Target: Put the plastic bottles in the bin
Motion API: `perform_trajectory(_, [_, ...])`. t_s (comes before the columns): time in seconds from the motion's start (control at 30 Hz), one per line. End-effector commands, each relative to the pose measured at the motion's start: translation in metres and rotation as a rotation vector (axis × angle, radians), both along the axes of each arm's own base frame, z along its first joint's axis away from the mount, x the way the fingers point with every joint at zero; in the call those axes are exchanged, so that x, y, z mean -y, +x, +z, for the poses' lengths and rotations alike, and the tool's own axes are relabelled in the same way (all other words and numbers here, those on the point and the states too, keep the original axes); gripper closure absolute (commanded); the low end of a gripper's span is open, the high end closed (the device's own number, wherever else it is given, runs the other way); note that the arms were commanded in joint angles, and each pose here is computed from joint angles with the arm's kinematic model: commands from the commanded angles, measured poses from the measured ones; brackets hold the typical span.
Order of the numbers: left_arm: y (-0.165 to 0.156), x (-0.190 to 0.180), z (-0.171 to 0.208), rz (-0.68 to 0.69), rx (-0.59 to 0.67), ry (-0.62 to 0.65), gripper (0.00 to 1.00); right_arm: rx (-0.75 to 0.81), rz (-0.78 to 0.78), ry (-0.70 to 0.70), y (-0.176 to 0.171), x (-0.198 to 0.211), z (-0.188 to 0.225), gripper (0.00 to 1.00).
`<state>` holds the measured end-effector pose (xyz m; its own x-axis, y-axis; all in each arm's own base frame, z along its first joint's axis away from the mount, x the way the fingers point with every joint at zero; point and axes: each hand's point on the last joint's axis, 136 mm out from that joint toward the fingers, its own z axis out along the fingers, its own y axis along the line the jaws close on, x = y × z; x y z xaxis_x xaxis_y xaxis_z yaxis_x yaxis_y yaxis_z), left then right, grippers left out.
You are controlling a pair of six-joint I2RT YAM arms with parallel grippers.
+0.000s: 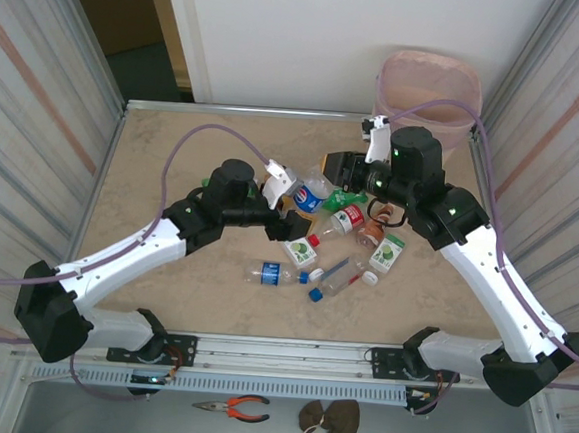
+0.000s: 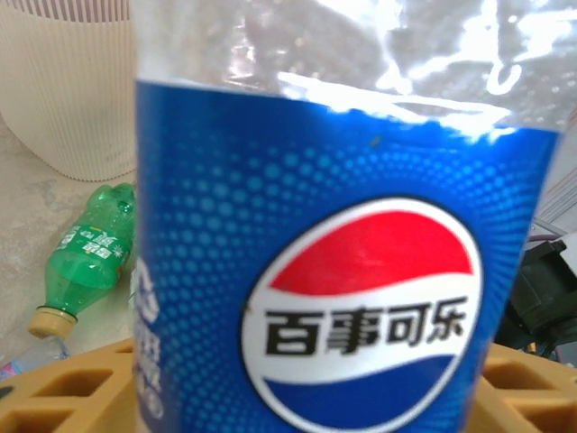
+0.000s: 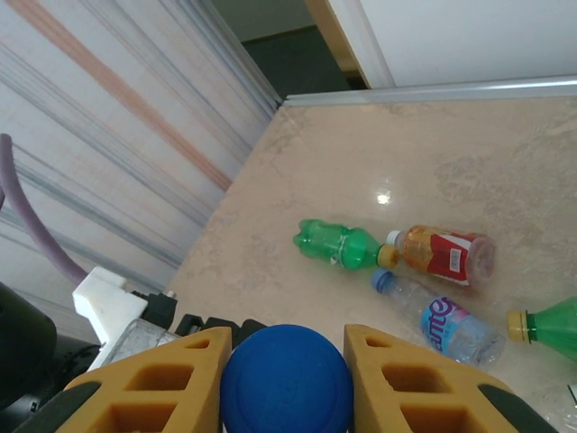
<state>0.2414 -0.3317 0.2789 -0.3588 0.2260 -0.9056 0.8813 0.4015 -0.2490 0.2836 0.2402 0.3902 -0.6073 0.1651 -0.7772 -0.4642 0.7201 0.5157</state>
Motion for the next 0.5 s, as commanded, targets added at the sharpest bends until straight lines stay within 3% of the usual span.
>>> perform_trajectory(0.0, [0.005,-0.005,0.021,0.033,0.040,-0.037,0.28,0.021,-0.081,-0.001,0.009,0.014,0.005,0.77])
perform_trajectory(0.23, [0.002,-0.026,0.021,0.086,0.048,-0.034,0.24,0.021,-0.222,0.048,0.043,0.055,0.019,0.77])
perform_trajectory(0.47, [-0.003,-0.045,0.019,0.133,0.052,-0.026,0.24,0.118,-0.398,0.097,0.080,0.115,0.058,0.76])
